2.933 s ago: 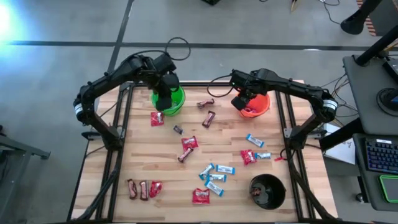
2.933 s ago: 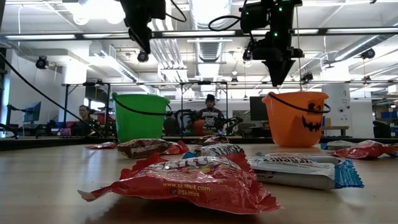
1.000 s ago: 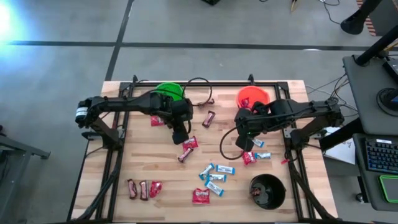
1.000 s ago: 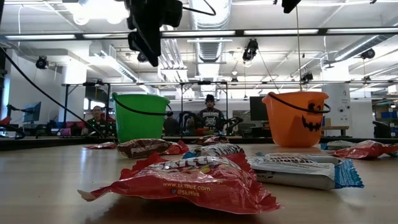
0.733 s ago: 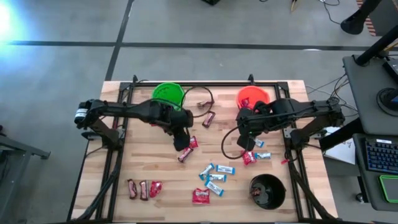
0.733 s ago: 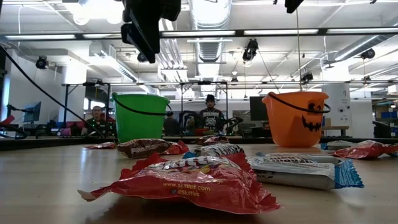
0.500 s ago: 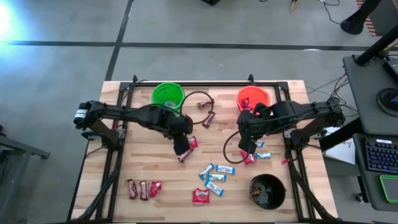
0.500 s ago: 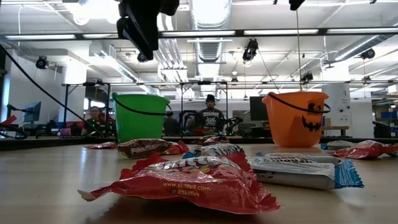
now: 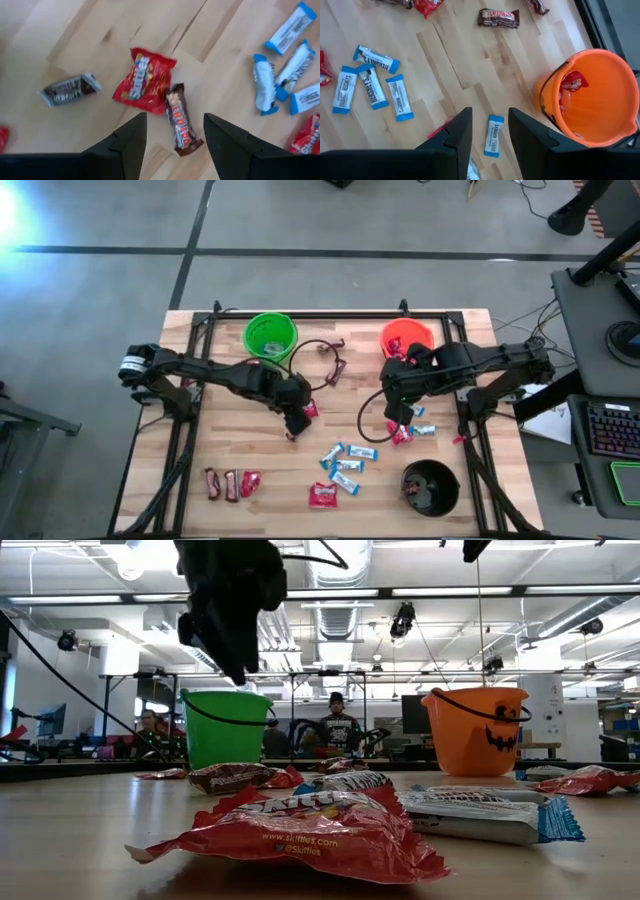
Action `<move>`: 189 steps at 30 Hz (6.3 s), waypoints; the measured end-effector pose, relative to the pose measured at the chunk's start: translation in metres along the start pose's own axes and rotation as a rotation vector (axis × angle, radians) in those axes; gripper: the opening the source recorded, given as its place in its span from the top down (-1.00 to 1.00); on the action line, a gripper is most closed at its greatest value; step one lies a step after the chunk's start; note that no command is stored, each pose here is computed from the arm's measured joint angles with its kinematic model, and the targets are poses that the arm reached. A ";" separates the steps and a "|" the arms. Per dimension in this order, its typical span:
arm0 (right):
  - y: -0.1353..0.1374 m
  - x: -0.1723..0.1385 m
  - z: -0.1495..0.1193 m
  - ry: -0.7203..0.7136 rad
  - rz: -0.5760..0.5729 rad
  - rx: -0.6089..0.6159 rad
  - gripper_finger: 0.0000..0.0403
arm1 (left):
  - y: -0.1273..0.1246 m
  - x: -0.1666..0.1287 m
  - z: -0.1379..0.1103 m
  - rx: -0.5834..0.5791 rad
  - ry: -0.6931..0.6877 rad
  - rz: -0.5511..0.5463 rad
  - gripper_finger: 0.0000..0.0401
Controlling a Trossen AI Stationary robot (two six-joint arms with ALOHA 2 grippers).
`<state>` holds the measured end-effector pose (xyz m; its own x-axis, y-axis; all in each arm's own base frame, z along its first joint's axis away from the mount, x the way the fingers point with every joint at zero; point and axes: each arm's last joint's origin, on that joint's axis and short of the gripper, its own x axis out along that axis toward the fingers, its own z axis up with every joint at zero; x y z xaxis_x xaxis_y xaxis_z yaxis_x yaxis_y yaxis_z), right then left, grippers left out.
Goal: Sort candy
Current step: Put the brown candy into the black bucket
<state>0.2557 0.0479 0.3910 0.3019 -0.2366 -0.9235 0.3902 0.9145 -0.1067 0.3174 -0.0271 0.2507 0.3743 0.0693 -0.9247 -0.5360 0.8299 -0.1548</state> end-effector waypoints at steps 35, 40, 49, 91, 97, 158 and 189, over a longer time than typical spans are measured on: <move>-0.001 0.000 -0.001 0.000 -0.019 -0.108 0.32 | -0.011 0.072 -0.031 -0.068 0.248 -0.092 0.11; -0.001 0.000 -0.001 0.001 -0.019 -0.112 0.33 | -0.011 0.080 -0.032 -0.081 0.268 -0.072 0.11; -0.001 0.000 -0.001 0.003 -0.019 -0.112 0.34 | -0.010 0.096 -0.035 -0.088 0.294 -0.030 0.11; -0.001 -0.001 -0.001 0.009 -0.012 -0.113 0.46 | -0.035 0.060 -0.007 0.225 0.393 -0.173 0.96; -0.001 -0.001 -0.001 0.008 -0.009 -0.112 0.56 | -0.037 0.031 0.005 0.351 0.394 -0.072 0.95; 0.040 0.029 0.053 -0.334 0.179 -0.042 0.90 | -0.009 -0.134 0.041 0.659 -0.014 0.074 0.94; 0.041 0.005 0.068 -0.503 0.256 -0.019 0.28 | -0.021 -0.110 0.054 0.613 -0.338 -0.047 0.94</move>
<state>0.3328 0.0621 0.4067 0.7643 -0.1293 -0.6317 0.2352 0.9681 0.0865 0.3286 -0.0225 0.3742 0.6545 0.1113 -0.7478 -0.0270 0.9919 0.1239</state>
